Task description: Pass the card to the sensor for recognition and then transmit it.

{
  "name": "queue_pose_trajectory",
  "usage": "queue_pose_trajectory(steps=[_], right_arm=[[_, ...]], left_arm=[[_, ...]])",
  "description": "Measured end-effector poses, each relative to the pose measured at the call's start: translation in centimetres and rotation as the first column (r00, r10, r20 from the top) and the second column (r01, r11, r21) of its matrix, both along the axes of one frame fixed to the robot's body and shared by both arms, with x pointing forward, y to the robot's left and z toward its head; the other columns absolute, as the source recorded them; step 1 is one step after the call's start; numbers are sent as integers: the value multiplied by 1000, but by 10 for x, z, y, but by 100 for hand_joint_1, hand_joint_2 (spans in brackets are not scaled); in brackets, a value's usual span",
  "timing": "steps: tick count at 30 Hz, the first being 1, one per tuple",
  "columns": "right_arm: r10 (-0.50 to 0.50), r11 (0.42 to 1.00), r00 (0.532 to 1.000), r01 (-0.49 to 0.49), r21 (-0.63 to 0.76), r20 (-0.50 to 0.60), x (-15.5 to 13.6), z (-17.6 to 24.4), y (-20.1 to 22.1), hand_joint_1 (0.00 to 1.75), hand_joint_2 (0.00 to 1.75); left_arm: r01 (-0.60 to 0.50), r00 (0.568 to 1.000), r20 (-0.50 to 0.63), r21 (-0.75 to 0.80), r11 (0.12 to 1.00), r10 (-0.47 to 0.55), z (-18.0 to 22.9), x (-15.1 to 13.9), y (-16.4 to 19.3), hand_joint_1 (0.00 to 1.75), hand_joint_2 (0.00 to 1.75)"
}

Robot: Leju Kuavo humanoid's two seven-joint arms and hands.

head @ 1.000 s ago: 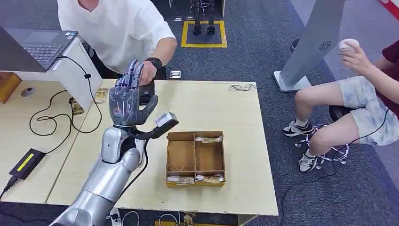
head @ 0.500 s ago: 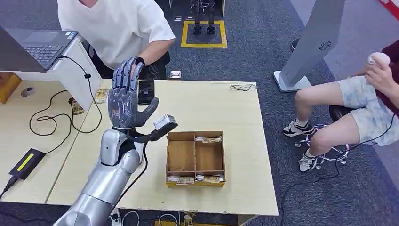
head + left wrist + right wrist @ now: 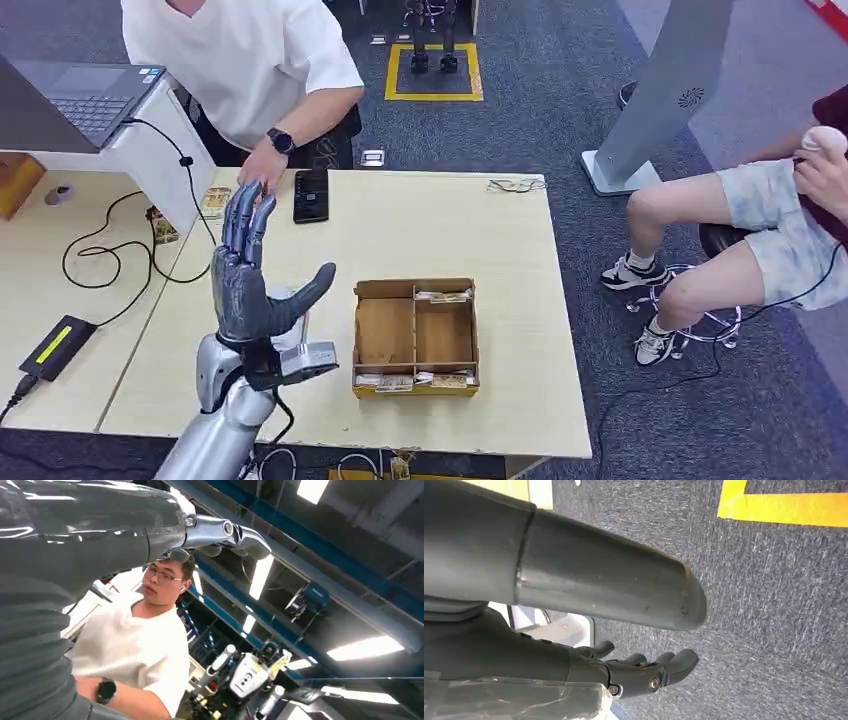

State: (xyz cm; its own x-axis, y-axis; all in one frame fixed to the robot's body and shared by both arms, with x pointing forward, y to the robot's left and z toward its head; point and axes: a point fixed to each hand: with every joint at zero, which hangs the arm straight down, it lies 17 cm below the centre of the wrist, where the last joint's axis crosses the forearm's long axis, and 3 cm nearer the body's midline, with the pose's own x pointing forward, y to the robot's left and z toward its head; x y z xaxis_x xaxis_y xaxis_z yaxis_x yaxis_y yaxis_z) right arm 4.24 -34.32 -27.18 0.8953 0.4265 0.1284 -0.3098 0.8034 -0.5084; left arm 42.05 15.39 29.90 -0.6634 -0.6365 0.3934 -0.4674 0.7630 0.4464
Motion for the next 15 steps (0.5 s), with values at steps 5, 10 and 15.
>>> queue_pose_trajectory(steps=[5,10,15], right_arm=[[-7,1000,1000,7,-10,6,-1,1,-4,0,0],[-18,1000,1000,18,-10,7,-3,2,-7,0,0],[-25,1000,1000,25,-6,2,-5,2,-6,0,0]], left_arm=[[22,1000,-6,-3,1000,-22,-11,-17,2,0,175],[74,997,-17,14,997,-74,-21,-34,-12,0,175],[160,987,-36,54,986,-158,-36,-56,-37,0,0]])
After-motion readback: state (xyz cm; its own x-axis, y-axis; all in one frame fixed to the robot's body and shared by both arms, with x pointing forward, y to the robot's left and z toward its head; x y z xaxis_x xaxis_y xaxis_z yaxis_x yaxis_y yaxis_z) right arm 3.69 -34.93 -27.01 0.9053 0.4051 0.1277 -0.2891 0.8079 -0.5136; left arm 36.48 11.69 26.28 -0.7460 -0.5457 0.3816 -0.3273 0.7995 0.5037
